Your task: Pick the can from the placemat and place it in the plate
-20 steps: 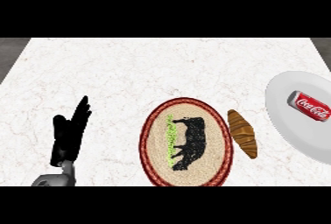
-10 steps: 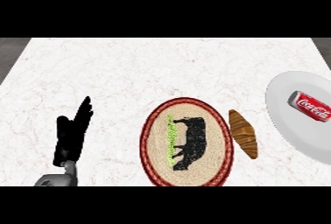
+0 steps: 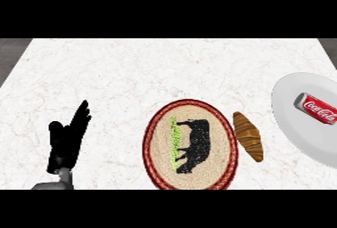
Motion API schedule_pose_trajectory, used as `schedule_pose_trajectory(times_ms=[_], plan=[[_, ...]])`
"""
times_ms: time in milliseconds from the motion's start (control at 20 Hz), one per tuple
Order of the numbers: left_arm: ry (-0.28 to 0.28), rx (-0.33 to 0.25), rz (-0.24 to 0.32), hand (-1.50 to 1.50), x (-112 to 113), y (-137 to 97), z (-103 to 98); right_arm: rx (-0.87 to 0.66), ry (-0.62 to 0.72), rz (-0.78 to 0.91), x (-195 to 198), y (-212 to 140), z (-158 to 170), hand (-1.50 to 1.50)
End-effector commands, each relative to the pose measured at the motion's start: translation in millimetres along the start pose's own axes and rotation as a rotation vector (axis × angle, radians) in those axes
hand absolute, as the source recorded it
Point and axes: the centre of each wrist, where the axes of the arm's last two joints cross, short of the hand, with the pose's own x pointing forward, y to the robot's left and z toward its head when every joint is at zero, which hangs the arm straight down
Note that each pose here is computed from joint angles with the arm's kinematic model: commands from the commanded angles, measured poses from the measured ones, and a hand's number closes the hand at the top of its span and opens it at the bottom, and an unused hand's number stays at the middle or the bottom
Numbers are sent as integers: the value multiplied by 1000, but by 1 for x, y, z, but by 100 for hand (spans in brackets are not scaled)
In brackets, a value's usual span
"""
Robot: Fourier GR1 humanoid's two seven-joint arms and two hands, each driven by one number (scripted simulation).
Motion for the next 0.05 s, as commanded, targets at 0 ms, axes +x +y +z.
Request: schedule_pose_trajectory(times_ms=[0], plan=[[-9, 8, -15, 0, 0, -2, -3, -9, 10, 40, -13, 10, 12, -150]])
